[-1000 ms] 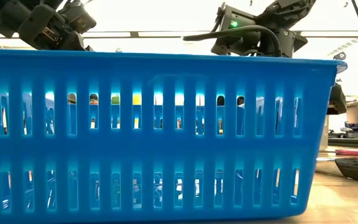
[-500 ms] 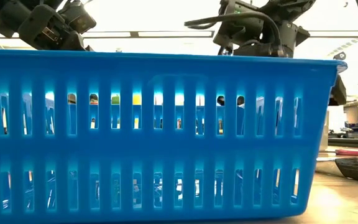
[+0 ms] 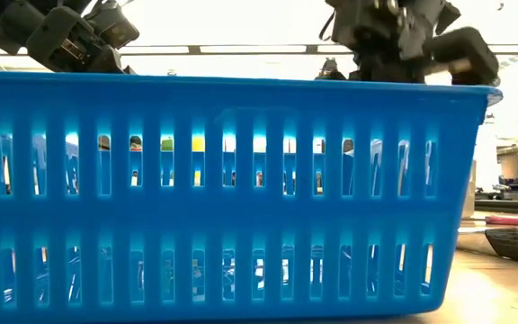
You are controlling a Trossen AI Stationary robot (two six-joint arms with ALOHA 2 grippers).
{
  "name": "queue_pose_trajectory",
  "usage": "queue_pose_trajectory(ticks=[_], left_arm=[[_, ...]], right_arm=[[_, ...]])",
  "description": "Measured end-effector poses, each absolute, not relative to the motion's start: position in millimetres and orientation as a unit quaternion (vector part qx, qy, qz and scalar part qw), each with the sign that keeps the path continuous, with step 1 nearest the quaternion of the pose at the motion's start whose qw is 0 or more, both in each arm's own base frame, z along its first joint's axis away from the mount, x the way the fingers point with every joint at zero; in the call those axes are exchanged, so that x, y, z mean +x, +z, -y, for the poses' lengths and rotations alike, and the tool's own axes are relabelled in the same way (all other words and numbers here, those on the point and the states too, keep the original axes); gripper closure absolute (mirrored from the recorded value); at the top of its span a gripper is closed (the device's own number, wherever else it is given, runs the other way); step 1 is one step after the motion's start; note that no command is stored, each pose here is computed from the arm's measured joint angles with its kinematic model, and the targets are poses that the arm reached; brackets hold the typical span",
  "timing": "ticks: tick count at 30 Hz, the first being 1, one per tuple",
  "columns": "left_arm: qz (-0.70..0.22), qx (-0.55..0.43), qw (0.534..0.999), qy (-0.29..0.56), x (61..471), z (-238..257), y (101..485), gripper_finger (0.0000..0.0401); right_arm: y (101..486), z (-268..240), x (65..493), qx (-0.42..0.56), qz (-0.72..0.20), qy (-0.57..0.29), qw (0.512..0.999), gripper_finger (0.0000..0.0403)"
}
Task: Pick & Place Paint Supplies
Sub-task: Put the blue paintbrush into the gray bin
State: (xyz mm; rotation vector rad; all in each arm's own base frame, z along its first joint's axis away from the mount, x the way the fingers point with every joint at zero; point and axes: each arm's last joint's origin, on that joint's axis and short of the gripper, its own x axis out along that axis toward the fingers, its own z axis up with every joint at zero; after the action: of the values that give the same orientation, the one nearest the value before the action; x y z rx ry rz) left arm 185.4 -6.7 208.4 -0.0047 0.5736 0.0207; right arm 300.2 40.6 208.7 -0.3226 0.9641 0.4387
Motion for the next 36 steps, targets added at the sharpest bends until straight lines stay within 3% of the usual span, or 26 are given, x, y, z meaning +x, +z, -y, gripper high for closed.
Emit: queue_pose_trajectory(ticks=[5,12,25,36], left_arm=[[-0.283,-0.002,0.959,0.01,185,7,208,0.0319],[-0.283,-0.002,0.959,0.01,185,7,208,0.0319],[-0.283,-0.002,0.959,0.01,185,7,208,0.0319],[-0.283,-0.002,0.959,0.01,185,7,208,0.0319]], right_arm=[[237,-37,288,-0.1,-0.432,0.143,0.885,0.0388],[264,-28,261,0.023,-0.433,-0.036,0.9,0.0388],[259,-17,226,0.142,-0.49,-0.267,0.817,0.0388],[238,-15,208,0.189,-0.524,-0.349,0.753,0.0388]])
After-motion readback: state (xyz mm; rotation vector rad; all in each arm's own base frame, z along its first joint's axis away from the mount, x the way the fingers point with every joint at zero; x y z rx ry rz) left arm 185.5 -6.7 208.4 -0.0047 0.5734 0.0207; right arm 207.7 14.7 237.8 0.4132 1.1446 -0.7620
